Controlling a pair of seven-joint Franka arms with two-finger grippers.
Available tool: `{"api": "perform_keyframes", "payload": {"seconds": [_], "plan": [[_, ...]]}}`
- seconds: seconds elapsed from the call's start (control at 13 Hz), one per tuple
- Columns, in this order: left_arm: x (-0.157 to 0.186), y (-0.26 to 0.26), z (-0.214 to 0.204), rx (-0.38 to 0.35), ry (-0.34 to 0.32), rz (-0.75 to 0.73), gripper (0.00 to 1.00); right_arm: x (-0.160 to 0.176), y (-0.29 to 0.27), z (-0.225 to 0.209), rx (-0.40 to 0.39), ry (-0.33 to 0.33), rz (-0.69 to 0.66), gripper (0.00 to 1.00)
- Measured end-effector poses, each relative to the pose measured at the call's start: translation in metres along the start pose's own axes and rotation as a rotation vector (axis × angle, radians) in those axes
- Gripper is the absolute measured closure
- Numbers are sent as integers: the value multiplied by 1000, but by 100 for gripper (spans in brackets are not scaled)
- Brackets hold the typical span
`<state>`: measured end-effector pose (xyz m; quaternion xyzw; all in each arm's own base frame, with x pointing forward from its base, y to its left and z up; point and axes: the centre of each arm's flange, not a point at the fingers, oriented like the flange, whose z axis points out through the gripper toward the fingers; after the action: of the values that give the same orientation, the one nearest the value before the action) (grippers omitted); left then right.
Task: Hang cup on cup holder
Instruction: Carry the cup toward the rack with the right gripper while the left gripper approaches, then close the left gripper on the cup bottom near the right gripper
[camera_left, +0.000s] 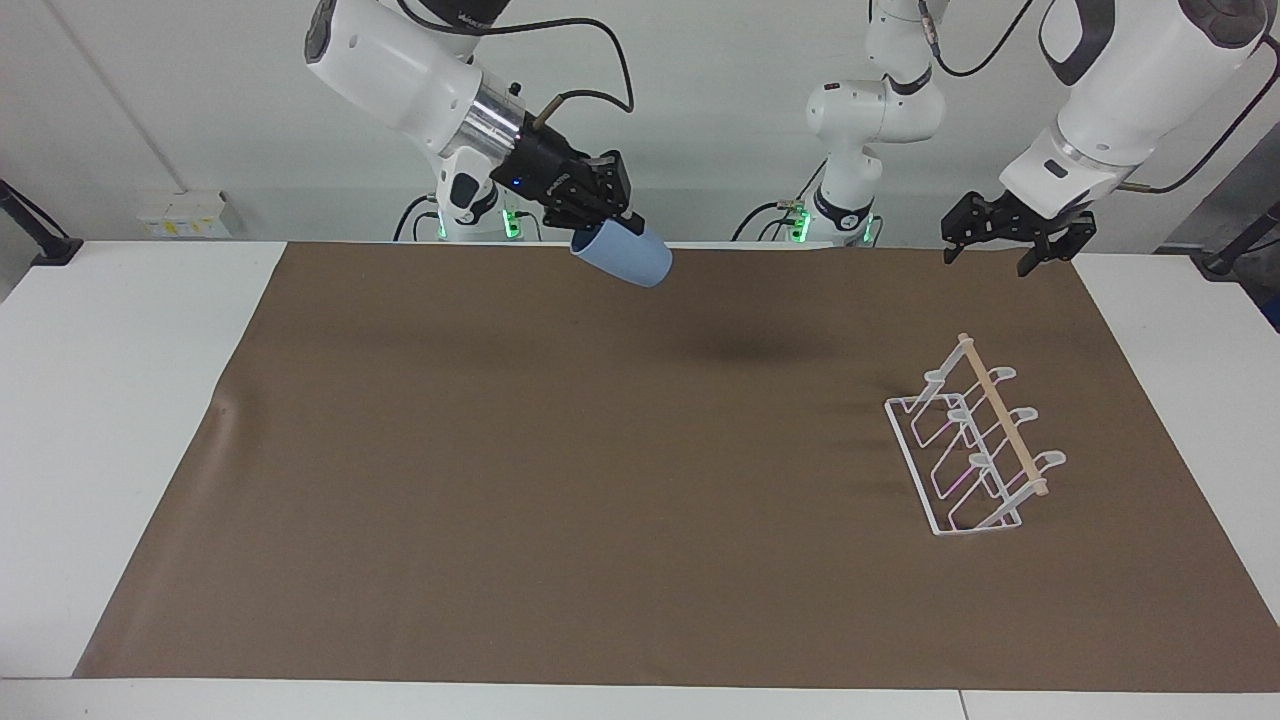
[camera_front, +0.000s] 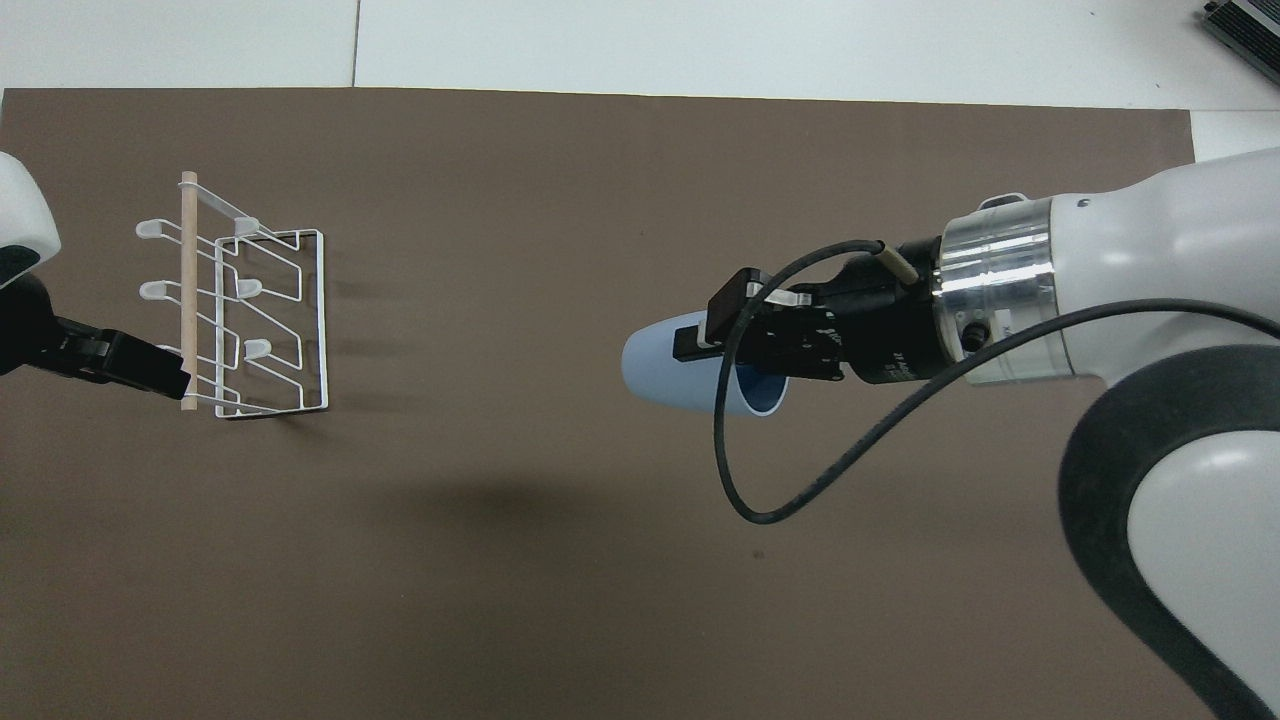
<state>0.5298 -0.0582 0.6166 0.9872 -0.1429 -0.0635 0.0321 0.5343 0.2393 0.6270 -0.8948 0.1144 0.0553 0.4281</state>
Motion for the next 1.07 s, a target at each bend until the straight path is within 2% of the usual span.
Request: {"api": "perform_keyframes", "payload": {"seconds": [0.38,0.61,0.84,1.07], "plan": [[10,23,-6,-111,103,399,0,-4,-27,45,156,10,318,95],[13,46,-7,-201,160,630,0,-14,-41,68,199,22,463,95],[16,76,-7,-207,192,851,0,-15,-43,71,204,20,507,95],[25,97,-15,-183,298,996,0,-14,-42,70,206,21,510,95]]}}
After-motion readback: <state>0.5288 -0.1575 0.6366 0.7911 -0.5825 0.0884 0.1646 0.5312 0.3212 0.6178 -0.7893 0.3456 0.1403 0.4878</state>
